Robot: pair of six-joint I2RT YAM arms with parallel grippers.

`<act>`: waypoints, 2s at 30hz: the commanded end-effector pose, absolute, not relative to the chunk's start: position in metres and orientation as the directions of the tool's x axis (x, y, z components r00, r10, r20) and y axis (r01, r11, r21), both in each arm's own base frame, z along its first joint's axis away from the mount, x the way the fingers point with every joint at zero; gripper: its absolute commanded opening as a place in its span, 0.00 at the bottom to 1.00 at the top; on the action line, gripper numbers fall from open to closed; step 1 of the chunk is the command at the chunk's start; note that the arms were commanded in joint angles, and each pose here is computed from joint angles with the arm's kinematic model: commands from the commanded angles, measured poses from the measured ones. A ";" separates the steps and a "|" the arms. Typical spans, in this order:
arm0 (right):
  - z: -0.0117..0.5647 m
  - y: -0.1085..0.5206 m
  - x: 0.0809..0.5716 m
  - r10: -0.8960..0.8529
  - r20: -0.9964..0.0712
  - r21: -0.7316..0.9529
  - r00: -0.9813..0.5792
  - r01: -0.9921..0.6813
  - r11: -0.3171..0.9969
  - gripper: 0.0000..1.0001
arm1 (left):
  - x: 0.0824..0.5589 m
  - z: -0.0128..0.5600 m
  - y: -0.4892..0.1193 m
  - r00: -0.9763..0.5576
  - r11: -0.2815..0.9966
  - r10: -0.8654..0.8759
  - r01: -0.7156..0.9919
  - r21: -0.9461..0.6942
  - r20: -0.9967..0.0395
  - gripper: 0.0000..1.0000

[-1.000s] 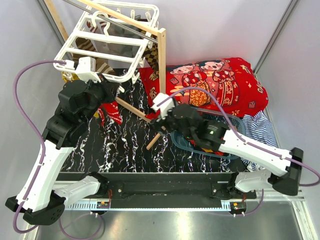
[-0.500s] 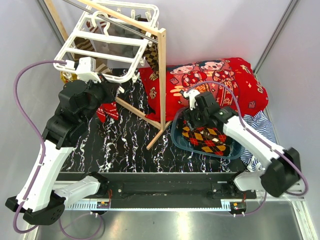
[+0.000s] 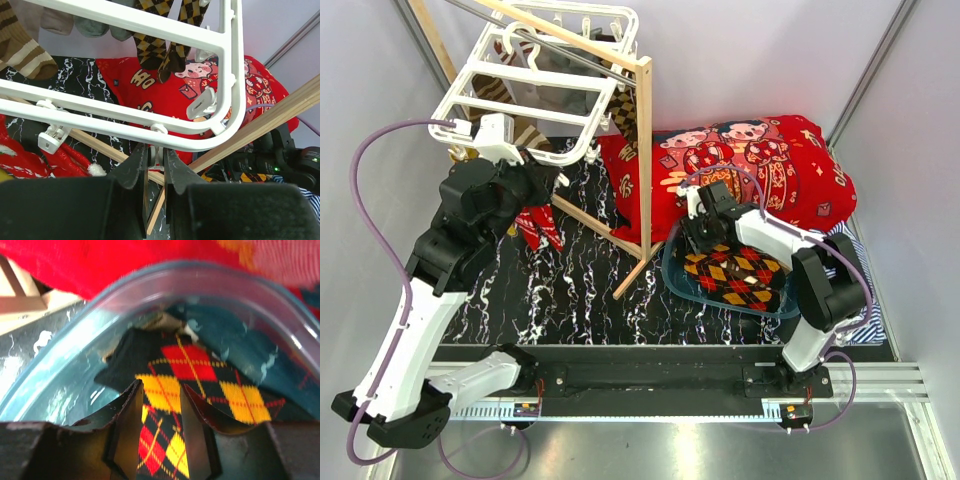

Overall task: Clip the socks to the hanger
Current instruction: Pick up the sock from the bin.

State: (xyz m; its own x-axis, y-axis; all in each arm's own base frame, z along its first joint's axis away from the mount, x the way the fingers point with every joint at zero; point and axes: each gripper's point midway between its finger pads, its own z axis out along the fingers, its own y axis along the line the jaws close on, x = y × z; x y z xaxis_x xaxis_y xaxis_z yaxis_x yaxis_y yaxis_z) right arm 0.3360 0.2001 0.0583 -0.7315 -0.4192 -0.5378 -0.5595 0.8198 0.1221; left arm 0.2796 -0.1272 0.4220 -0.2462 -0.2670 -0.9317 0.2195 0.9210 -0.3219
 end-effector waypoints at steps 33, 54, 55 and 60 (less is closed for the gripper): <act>0.087 0.217 0.351 -0.244 -0.667 0.204 -0.704 -0.488 0.849 0.00 | 0.282 0.437 -0.132 -0.225 0.912 -0.274 0.249 -0.327 -0.935 0.00; 0.299 0.246 0.288 0.032 -0.948 0.272 -0.315 -0.760 0.591 0.00 | 0.279 0.449 -0.145 -0.230 0.875 -0.315 0.305 -0.375 -0.921 0.00; 0.309 0.251 0.282 0.069 -0.946 0.300 -0.317 -0.769 0.564 0.00 | 0.279 0.449 -0.146 -0.232 0.873 -0.315 0.310 -0.377 -0.920 0.00; 0.370 0.280 0.257 0.209 -0.954 0.288 -0.217 -0.858 0.424 0.00 | 0.278 0.451 -0.149 -0.238 0.861 -0.327 0.323 -0.392 -0.914 0.00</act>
